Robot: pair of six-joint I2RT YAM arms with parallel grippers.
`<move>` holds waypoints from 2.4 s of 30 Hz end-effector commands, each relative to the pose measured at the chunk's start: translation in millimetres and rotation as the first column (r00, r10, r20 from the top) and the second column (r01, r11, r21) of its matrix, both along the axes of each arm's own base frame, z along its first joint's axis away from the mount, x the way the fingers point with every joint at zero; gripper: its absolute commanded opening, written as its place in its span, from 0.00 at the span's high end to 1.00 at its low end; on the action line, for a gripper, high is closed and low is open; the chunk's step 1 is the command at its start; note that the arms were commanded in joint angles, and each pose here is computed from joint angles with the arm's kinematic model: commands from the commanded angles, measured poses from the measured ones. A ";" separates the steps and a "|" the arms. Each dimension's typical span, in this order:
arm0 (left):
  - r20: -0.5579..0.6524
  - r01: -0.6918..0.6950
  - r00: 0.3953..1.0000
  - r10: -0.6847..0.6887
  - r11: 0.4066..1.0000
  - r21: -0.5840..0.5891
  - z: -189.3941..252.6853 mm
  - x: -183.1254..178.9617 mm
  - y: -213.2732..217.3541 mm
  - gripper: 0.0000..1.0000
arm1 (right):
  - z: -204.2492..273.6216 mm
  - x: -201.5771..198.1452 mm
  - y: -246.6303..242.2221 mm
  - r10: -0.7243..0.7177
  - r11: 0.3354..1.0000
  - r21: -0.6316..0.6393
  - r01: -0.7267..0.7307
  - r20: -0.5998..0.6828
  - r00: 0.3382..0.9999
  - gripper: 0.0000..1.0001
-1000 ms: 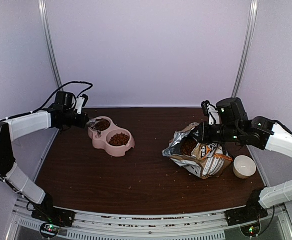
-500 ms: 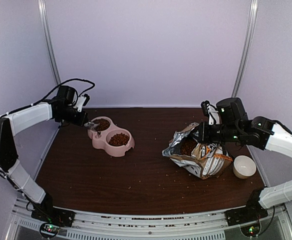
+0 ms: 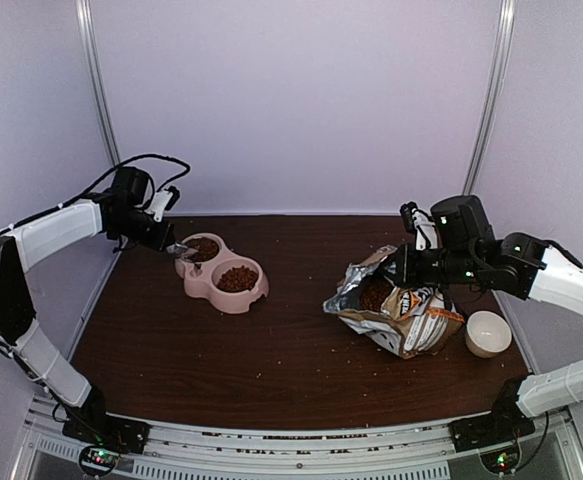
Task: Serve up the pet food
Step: Place the pet food in the pet food bowl, then insert the spatula into the pet food bag, then collect the pet food from the pet food bag.
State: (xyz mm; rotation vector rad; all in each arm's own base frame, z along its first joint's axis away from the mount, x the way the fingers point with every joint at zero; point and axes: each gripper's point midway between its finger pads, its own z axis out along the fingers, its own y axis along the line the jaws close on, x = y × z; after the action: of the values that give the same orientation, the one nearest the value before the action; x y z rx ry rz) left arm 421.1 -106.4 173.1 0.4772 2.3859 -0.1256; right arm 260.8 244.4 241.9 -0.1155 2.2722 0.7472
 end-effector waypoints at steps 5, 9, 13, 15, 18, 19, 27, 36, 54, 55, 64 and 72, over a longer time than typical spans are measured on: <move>0.208 0.157 0.970 -0.124 0.976 -0.149 88.3 -24.9 -24.8 1.00 | 22.8 8.4 4.5 0.009 0.999 0.032 -0.011 0.052 0.999 1.00; 0.298 0.299 0.924 -0.241 0.940 -0.164 122.4 -65.9 -58.0 1.00 | 24.9 3.3 7.5 0.051 0.999 0.015 -0.052 0.040 0.998 1.00; 0.360 0.457 0.852 -0.381 0.876 -0.153 142.6 -124.1 -120.8 1.00 | 23.6 -5.5 14.1 0.107 0.994 0.023 -0.107 0.007 0.994 1.00; 0.405 0.522 0.809 -0.426 0.837 -0.162 153.0 -152.8 -148.9 1.00 | 23.1 -9.5 15.5 0.127 0.992 0.021 -0.127 -0.007 0.992 1.00; 0.460 0.594 0.761 -0.456 0.776 -0.214 162.9 -188.7 -184.6 1.00 | 23.6 -15.3 15.1 0.139 0.990 0.016 -0.139 -0.012 0.990 1.00; 0.471 0.614 0.748 -0.469 0.757 -0.222 163.5 -198.6 -195.9 1.00 | 24.2 -17.0 15.0 0.140 0.990 0.014 -0.140 -0.009 0.990 1.00; 0.452 0.695 0.687 -0.569 0.697 -0.178 141.6 -244.5 -281.4 1.00 | 36.8 -33.6 16.2 0.123 0.992 -0.020 -0.122 0.035 0.992 1.00; 0.422 0.701 0.692 -0.586 0.685 -0.200 108.2 -251.9 -325.5 1.00 | 38.6 -49.0 29.0 0.151 0.988 -0.027 -0.149 0.047 0.987 1.00; 0.180 0.535 0.843 -0.507 0.826 -0.178 -40.0 -208.3 -411.7 1.00 | 52.6 -63.8 63.2 0.183 0.979 0.071 -0.189 0.084 0.980 1.00; 0.194 0.539 0.840 -0.506 0.819 -0.198 -41.5 -205.7 -420.8 1.00 | 51.0 -64.3 62.4 0.179 0.979 0.081 -0.186 0.084 0.980 1.00; 0.471 0.713 0.691 -0.548 0.622 -0.324 8.6 -209.4 -477.6 1.00 | 42.0 -65.9 52.5 0.144 0.982 0.107 -0.153 0.080 0.986 1.00; 0.585 0.743 0.644 -0.492 0.586 -0.325 41.0 -199.6 -475.4 1.00 | 50.2 -65.7 43.8 0.121 0.985 0.112 -0.133 0.103 0.987 1.00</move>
State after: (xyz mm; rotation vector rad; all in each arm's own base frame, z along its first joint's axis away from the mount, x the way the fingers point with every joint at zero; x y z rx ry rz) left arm 215.3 -563.5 151.8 1.0295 1.7980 -0.8101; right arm 209.6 253.1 223.2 -0.2387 2.3229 0.5599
